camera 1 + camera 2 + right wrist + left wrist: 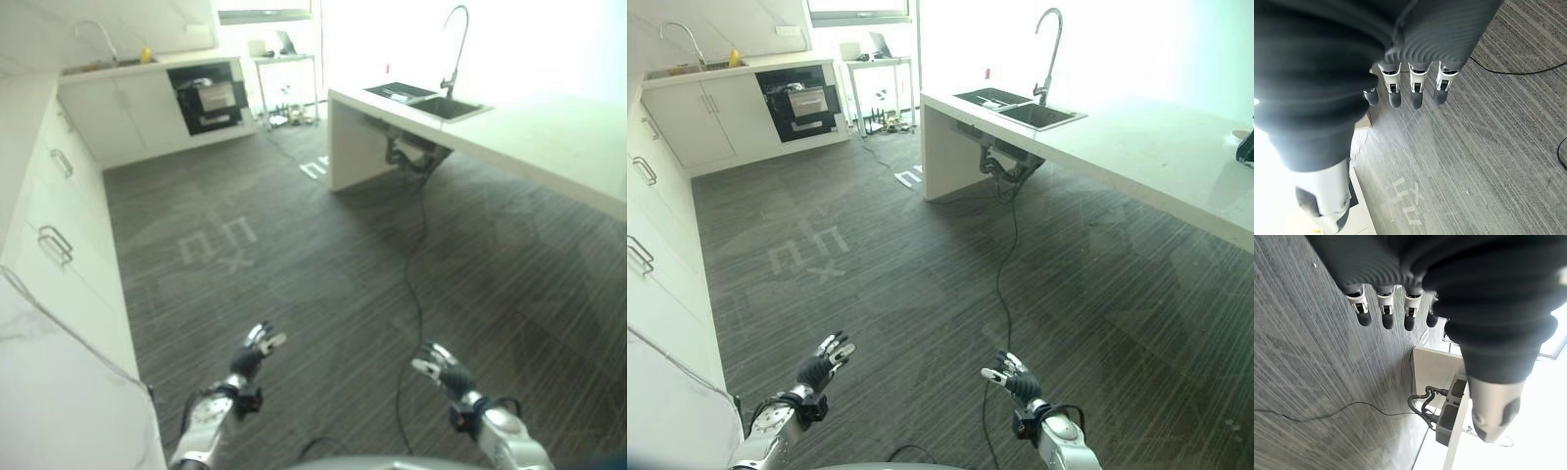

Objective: Place the dishes in the dishwasher.

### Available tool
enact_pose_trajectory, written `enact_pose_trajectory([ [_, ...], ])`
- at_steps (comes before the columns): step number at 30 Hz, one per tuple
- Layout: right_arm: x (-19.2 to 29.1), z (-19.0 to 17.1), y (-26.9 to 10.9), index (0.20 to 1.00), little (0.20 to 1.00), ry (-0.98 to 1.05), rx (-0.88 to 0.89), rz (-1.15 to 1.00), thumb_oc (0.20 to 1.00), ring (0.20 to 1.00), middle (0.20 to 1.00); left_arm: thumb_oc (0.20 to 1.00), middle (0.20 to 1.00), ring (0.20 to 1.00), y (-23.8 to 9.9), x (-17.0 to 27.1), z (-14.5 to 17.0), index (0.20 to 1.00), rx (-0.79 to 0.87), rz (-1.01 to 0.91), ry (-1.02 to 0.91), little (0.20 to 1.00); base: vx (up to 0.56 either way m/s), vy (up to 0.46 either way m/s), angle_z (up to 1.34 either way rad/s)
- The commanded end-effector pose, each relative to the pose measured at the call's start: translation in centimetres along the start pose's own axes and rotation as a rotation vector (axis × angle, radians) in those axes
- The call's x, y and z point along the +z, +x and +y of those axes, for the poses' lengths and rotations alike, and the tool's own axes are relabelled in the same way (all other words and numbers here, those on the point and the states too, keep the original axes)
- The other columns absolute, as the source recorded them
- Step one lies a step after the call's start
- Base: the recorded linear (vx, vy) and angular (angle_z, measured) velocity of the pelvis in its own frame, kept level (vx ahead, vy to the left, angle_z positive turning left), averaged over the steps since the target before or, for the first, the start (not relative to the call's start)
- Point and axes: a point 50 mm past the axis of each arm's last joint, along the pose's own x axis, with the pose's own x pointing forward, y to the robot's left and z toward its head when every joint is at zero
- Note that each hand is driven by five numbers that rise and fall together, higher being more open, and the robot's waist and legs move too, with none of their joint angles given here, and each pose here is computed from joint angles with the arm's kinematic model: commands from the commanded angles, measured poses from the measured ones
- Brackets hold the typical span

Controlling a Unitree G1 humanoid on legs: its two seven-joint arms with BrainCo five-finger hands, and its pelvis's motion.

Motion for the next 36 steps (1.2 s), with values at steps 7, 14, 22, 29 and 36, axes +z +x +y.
enact_pose_trajectory([
  [7, 4.7, 0.0, 0.5, 1.000, 1.000, -0.058, 0.005, -0.172, 1.000, 1.000, 1.000, 1.000, 1.000, 1.000, 0.8, 4.0, 0.4, 1.000, -0.005, -0.178, 0.042, 1.000, 0.00, -0.043, -0.01],
  [14, 6.0, 0.3, 0.2, 1.000, 1.000, -0.079, 0.006, -0.249, 1.000, 1.000, 1.000, 1.000, 1.000, 1.000, 0.4, 5.8, 0.3, 1.000, -0.021, -0.262, 0.021, 1.000, 0.01, -0.083, -0.02],
  [22, 9.0, -0.3, -1.0, 1.000, 1.000, -0.164, -0.001, -0.382, 1.000, 1.000, 1.000, 1.000, 1.000, 1.000, -0.1, 7.8, 0.3, 1.000, -0.028, -0.355, -0.017, 1.000, 0.01, -0.196, -0.03],
  [29, 10.0, -1.4, -1.8, 1.000, 1.000, -0.218, 0.002, -0.417, 1.000, 1.000, 1.000, 1.000, 1.000, 1.000, -0.5, 7.5, 0.3, 1.000, -0.040, -0.384, -0.056, 1.000, 0.11, -0.042, -0.15],
  [36, 10.0, -1.8, -2.8, 1.000, 1.000, -0.265, 0.036, -0.414, 1.000, 1.000, 1.000, 1.000, 1.000, 1.000, -1.6, 6.0, 0.9, 1.000, 0.004, -0.382, -0.079, 1.000, 0.45, 0.275, -0.14],
])
